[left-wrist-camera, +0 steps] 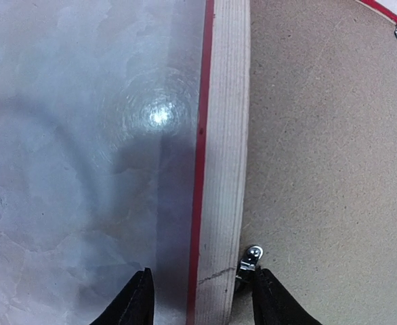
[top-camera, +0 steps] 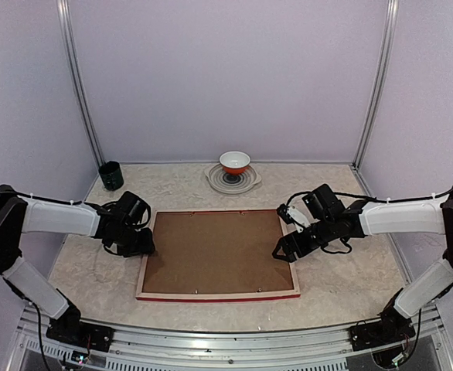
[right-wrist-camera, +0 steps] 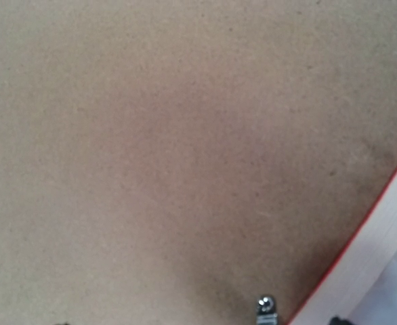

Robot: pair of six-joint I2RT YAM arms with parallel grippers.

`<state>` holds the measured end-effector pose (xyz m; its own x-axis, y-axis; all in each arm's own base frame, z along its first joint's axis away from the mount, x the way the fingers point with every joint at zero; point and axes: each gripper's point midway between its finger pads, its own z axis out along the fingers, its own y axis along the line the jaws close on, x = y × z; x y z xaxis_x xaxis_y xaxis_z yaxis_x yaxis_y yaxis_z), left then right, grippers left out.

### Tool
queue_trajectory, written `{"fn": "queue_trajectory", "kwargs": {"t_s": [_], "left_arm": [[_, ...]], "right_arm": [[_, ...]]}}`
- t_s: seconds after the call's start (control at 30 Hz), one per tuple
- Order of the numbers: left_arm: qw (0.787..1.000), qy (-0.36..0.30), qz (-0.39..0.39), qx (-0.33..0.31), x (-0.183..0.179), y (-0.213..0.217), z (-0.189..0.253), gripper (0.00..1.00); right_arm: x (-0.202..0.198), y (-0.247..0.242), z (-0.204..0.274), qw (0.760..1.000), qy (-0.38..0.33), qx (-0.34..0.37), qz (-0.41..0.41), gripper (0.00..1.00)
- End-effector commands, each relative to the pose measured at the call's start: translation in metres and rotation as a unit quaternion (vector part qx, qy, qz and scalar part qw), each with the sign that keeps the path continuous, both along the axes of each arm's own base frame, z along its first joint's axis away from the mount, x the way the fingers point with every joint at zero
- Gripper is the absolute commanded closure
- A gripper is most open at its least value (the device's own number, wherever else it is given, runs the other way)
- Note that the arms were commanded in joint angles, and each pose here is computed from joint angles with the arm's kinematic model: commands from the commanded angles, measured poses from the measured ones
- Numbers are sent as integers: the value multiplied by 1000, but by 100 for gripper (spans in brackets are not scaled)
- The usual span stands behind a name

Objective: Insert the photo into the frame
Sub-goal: Press the fastener onto the backboard.

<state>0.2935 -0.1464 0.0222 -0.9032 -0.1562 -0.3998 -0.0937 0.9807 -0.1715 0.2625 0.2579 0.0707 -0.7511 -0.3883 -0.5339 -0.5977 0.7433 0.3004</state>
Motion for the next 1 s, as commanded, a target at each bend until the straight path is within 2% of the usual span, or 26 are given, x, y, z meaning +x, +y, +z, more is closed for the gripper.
{"fn": "queue_trajectory", "kwargs": {"t_s": [0.0,0.13,0.3,0.53,0.67,0.87,0.97], "left_arm": [[1000,7,4,11,0,5,-9,54],[1000,4,6,11,1,5,-7,58],[1000,2,6,15,2,6,-5,73],[1000,0,7,14,0,7,-2,79],[1000,-1,7,8,-1,6,-1,88],[1000,-6,11,8,0,7,2,88],[1000,-12,14,5,1,7,6,82]], "right_arm": [[5,1,-1,1000,-1,2,-4,18],[5,0,0,1000,-1,0,-2,18],[6,1,1,1000,-3,0,-2,18],[7,2,3,1000,-5,0,-1,18],[7,2,3,1000,-4,0,-2,18],[6,1,-1,1000,0,-1,-2,18],[5,1,0,1000,0,1,-2,18]]}}
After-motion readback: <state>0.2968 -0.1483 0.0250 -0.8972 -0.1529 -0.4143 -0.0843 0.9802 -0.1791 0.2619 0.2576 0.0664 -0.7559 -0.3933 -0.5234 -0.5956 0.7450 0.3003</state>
